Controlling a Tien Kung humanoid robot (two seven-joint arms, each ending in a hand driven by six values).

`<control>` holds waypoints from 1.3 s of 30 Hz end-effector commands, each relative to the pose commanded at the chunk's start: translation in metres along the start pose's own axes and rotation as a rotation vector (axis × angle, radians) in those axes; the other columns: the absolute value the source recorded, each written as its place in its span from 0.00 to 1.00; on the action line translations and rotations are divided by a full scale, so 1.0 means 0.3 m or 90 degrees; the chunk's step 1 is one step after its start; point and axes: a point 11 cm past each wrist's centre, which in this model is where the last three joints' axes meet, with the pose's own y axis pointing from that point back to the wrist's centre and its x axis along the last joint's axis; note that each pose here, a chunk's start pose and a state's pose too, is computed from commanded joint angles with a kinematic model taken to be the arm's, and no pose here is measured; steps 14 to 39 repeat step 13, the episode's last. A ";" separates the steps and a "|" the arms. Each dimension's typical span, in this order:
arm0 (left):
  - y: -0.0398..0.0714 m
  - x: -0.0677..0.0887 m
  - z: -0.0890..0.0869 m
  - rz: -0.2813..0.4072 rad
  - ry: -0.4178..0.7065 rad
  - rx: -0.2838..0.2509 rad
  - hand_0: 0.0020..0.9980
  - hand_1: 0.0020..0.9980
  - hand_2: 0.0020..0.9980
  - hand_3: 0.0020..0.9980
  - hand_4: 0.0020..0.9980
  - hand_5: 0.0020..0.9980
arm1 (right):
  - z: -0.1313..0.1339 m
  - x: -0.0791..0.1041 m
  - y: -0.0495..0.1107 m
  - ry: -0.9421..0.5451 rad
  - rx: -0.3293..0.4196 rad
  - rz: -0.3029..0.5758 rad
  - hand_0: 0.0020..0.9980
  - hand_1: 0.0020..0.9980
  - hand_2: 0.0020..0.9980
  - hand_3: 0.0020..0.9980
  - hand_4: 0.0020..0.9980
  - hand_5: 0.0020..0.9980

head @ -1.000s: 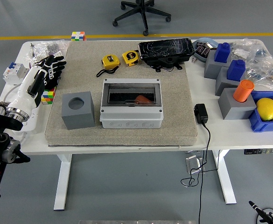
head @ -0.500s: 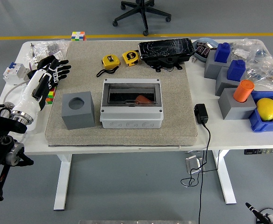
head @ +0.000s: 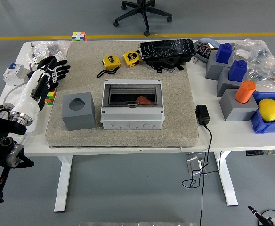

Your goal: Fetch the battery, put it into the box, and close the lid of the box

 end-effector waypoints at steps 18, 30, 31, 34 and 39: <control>0.002 0.001 -0.004 0.003 0.002 0.001 0.80 0.80 0.76 0.76 1.00 1.00 | -0.004 0.005 -0.001 -0.003 0.000 0.001 0.87 0.81 0.77 0.86 1.00 1.00; 0.002 0.001 -0.004 0.003 0.002 0.001 0.80 0.80 0.76 0.76 1.00 1.00 | -0.004 0.005 -0.001 -0.003 0.000 0.001 0.87 0.81 0.77 0.86 1.00 1.00; 0.002 0.001 -0.004 0.003 0.002 0.001 0.80 0.80 0.76 0.76 1.00 1.00 | -0.004 0.005 -0.001 -0.003 0.000 0.001 0.87 0.81 0.77 0.86 1.00 1.00; 0.002 0.001 -0.004 0.003 0.002 0.001 0.80 0.80 0.76 0.76 1.00 1.00 | -0.004 0.005 -0.001 -0.003 0.000 0.001 0.87 0.81 0.77 0.86 1.00 1.00; 0.002 0.001 -0.004 0.003 0.002 0.001 0.80 0.80 0.76 0.76 1.00 1.00 | -0.004 0.005 -0.001 -0.003 0.000 0.001 0.87 0.81 0.77 0.86 1.00 1.00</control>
